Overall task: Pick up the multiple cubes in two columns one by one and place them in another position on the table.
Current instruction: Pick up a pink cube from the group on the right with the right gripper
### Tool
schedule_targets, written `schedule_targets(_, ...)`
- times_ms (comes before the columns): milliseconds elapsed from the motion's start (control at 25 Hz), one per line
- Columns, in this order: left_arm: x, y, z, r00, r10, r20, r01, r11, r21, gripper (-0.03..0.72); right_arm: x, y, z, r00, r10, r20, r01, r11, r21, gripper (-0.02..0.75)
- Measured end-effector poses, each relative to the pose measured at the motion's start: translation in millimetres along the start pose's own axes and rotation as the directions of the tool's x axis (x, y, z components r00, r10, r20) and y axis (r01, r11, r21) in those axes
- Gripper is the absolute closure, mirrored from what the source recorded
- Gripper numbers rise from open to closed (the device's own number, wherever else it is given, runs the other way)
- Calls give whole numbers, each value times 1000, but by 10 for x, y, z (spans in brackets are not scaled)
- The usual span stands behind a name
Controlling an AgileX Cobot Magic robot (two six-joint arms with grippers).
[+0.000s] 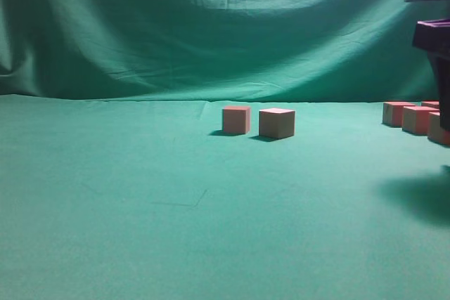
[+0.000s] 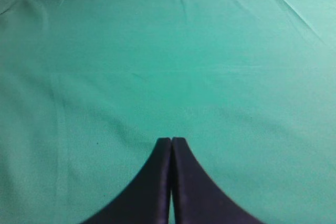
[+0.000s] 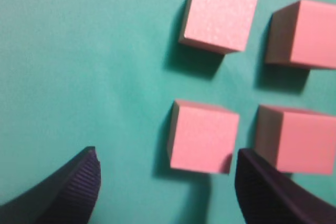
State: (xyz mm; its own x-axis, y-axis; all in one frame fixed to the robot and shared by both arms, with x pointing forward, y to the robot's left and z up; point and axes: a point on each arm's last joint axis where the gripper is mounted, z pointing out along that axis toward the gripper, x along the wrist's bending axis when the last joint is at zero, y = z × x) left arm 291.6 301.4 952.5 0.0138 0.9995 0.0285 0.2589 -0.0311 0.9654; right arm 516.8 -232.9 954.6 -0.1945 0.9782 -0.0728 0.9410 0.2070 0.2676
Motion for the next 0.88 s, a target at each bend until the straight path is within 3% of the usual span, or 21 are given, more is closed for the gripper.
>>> schedule_targets(400,0,0,0,1000,0,0,0,1000,0,688,-5,137,50,1000,-15,16,16,1000,-22,198)
schedule_targets(840,0,0,0,1000,0,0,0,1000,0,688,11,114,276,999,-26,21,25,999,46,198)
schedule_targets(880,0,0,0,1000,0,0,0,1000,0,688,11,120,278,999,-26,21,25,999,45,239)
